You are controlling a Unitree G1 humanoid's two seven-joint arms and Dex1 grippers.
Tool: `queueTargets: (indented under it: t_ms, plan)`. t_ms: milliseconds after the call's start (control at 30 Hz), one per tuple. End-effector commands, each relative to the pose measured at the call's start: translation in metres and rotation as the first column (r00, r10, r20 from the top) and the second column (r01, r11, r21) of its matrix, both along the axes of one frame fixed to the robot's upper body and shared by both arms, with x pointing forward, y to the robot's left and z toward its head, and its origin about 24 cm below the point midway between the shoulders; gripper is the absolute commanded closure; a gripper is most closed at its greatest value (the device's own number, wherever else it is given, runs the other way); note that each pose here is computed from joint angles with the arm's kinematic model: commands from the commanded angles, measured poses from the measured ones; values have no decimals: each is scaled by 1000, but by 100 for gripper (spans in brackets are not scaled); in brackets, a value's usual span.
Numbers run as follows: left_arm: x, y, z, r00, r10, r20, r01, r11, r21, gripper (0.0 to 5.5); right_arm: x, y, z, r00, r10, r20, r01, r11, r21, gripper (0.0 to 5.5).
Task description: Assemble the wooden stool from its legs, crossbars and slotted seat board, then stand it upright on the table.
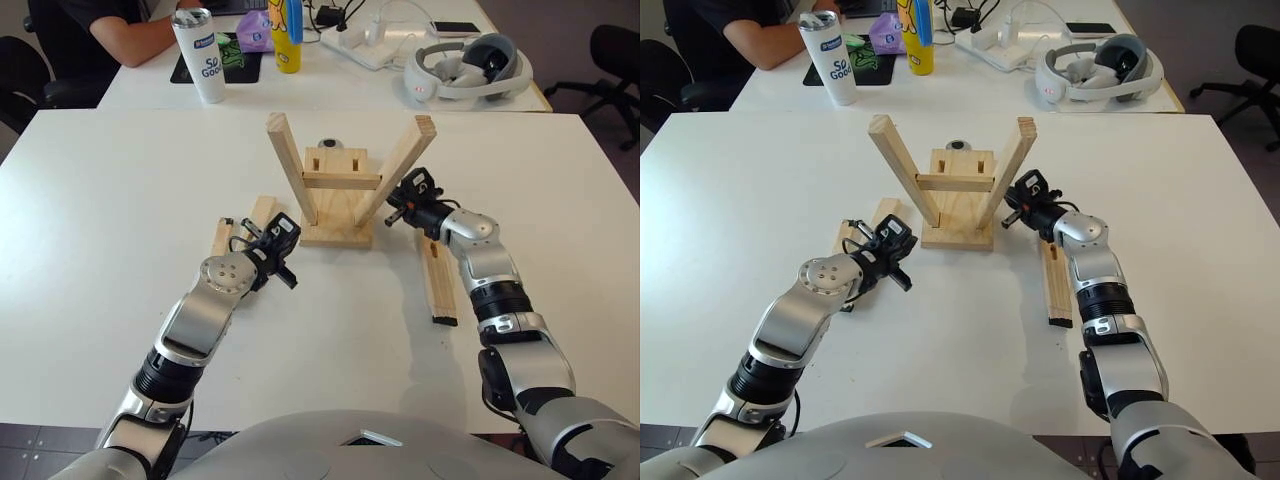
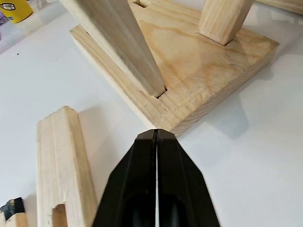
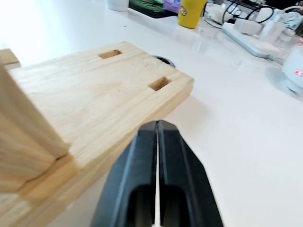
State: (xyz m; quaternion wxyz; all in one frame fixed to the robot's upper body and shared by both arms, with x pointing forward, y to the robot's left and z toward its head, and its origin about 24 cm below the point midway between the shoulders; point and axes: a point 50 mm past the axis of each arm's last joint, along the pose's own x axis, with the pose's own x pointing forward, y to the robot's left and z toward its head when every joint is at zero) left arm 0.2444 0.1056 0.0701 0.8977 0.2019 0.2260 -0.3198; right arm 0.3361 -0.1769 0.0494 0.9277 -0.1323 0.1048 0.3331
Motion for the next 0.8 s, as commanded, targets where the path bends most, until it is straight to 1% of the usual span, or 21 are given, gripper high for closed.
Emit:
queueTargets:
  t_ms: [33,167,300,533,667,800]
  plan:
    - [-5,-5,-11,994,-78,-81,81,996,29,549,8,6,-2,997,80,-7,-80,996,45,550]
    - [-4,-9,-15,990,-100,-99,103,994,31,549,12,12,1,992,126,8,-126,988,89,550]
    - [7,-11,-16,996,-54,-74,56,998,28,549,12,25,6,977,208,34,-211,969,127,550]
    - [27,2,-18,1000,11,-21,-9,997,74,549,3,36,3,951,307,28,-308,941,138,550]
    - [30,8,-20,1000,30,-9,-29,996,89,549,-2,44,0,932,362,22,-361,921,148,550]
    - [31,7,-20,1000,27,-8,-26,996,83,549,-10,52,-2,912,410,14,-406,899,165,550]
